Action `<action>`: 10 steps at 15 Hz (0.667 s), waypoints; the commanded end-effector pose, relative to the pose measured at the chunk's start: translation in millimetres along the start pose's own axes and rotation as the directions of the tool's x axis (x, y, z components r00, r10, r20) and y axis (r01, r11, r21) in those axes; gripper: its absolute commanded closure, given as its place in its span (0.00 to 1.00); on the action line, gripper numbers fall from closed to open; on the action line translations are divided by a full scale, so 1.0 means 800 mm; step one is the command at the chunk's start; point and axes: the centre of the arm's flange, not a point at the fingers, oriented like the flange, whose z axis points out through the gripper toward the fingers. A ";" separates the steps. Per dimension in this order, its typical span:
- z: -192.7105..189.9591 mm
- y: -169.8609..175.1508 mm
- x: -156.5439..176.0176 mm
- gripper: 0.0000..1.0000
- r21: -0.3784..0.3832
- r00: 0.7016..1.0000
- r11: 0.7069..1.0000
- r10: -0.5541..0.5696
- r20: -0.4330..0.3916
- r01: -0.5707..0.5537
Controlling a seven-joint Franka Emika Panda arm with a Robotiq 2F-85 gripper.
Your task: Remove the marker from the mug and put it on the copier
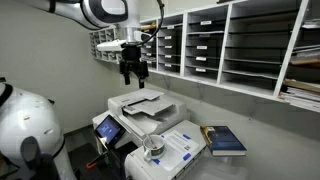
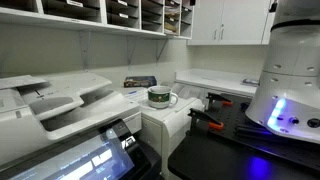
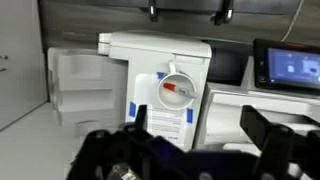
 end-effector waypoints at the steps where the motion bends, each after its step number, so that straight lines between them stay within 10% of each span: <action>1: 0.000 0.000 0.000 0.00 0.000 1.000 1.000 0.000 0.000 0.000; 8: 0.000 0.000 0.000 0.00 0.000 1.000 1.000 0.000 0.000 0.000; 10: 0.017 -0.001 0.009 0.00 -0.034 0.986 0.986 0.160 -0.044 -0.161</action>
